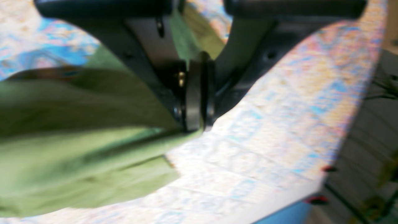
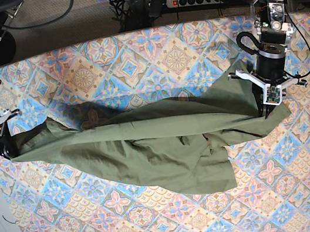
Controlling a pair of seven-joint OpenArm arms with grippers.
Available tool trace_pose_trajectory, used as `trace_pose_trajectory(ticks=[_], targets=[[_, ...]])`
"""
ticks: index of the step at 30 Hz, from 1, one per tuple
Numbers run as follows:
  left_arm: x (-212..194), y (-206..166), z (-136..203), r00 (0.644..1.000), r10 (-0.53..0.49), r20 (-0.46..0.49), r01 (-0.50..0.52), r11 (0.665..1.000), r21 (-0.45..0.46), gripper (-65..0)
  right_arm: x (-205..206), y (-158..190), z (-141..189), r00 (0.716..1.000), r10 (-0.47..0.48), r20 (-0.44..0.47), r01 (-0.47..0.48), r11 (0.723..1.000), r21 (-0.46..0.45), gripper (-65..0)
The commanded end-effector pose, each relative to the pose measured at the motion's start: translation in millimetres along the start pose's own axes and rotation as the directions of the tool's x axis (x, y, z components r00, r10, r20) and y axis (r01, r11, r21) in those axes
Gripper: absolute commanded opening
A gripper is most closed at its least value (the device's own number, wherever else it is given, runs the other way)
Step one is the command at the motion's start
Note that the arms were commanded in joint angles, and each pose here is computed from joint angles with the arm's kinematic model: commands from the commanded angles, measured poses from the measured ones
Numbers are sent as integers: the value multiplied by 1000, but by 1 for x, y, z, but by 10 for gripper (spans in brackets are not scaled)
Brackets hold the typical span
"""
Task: Layout the t-shirt on the table in an organized manner, then fold the t-shirt properly
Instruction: 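Stretch the shirt between both grippers, pulling the left gripper outward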
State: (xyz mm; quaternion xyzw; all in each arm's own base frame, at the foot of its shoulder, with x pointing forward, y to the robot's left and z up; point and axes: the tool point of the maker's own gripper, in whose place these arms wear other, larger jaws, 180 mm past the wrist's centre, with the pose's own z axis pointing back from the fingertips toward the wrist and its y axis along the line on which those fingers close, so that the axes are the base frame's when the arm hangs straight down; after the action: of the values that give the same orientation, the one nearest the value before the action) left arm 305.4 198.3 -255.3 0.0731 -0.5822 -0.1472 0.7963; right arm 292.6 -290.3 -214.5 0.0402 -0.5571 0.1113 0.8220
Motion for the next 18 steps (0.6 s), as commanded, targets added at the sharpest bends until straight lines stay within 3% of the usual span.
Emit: trace_pose_trajectory(ticks=[1, 5, 11, 18], targets=[[17, 5, 0, 998, 2, 59, -3, 1000, 19, -650, 20, -2, 2, 998, 22, 62, -22, 1000, -1, -644], [48, 9, -14, 987, 60, 149, -66, 997, 35, -650, 43, -11, -5, 992, 54, 111, -50, 998, -39, -644], [119, -19, -52, 975, 51, 218, -35, 997, -76, -650, 92, -8, -54, 977, 162, 137, -157, 986, -50, -644], [205, -26, -97, 950, 5, 312, 33, 993, -117, -650, 140, -33, -102, 975, 124, 185, -116, 992, -54, -644]])
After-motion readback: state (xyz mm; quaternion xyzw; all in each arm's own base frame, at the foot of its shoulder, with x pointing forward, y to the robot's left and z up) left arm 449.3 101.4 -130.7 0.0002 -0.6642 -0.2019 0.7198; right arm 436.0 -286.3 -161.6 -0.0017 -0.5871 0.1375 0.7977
